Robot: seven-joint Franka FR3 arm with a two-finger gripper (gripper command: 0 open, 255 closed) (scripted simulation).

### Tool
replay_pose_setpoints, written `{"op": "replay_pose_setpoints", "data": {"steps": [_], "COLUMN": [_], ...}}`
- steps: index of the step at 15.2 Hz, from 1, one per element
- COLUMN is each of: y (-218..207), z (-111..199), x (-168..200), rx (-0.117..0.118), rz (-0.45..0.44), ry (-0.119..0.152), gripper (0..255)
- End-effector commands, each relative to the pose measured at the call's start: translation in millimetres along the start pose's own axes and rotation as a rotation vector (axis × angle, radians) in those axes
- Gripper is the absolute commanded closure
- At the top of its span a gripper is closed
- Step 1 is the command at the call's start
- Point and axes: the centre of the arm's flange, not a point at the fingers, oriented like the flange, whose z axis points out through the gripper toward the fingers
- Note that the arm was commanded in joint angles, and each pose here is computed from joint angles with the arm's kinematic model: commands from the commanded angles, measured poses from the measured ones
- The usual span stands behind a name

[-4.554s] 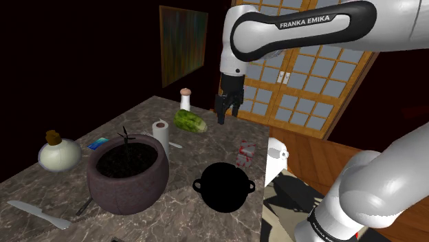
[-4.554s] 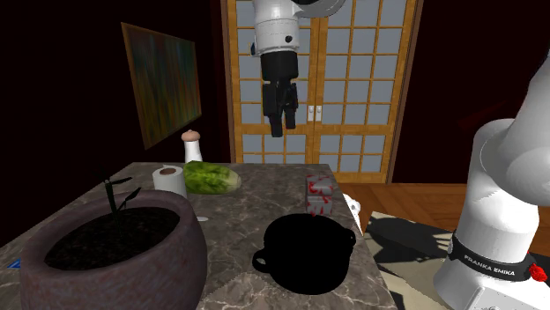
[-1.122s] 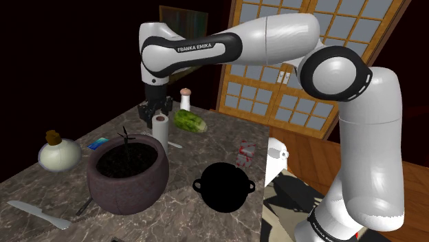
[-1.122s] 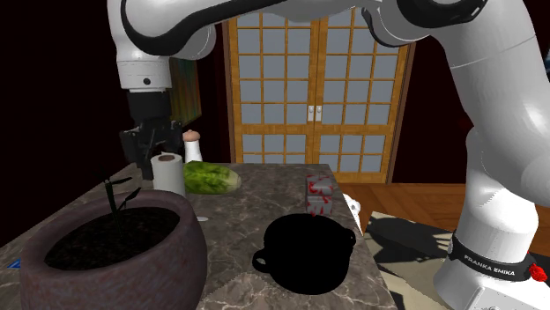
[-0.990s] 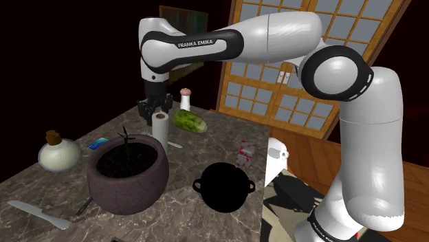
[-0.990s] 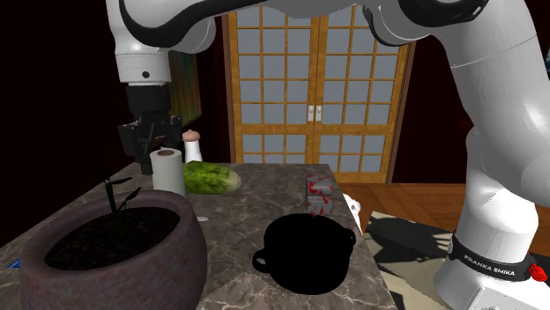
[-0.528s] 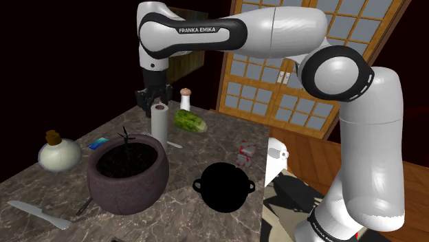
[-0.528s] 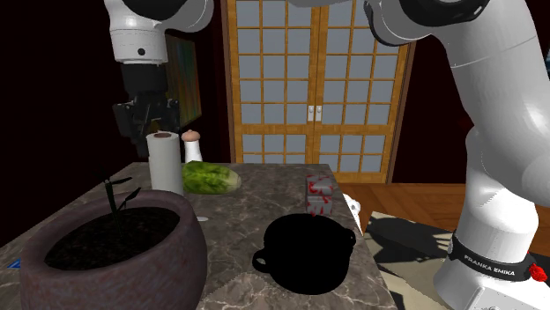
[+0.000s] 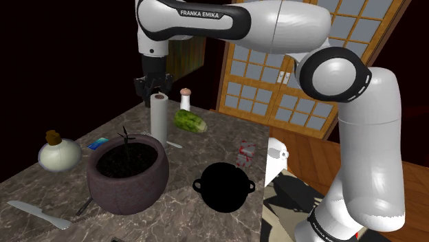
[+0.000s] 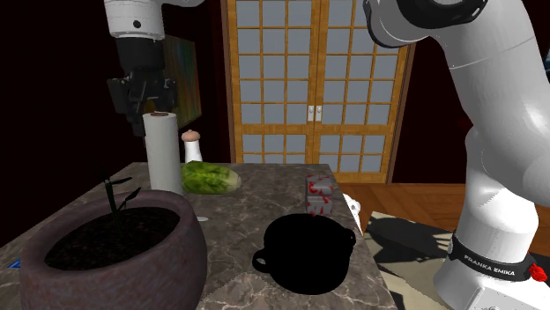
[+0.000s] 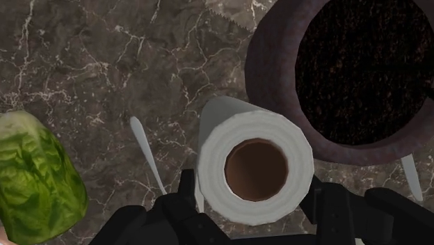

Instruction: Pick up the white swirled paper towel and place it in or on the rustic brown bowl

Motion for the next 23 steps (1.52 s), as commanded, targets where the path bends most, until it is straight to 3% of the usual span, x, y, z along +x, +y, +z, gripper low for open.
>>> {"op": "replay_pose_setpoints", "data": {"steps": [1,5,23], "y": [0.0,-1.1,42.4], "z": [-11.0,-30.2,-84.5], "x": [-0.6,-1.3,-228.5], "rx": [0.0,0.0,0.0], "rz": [0.0,0.0,0.0], "ry": [0.0,0.0,0.0], "gripper": [255,255,255]}}
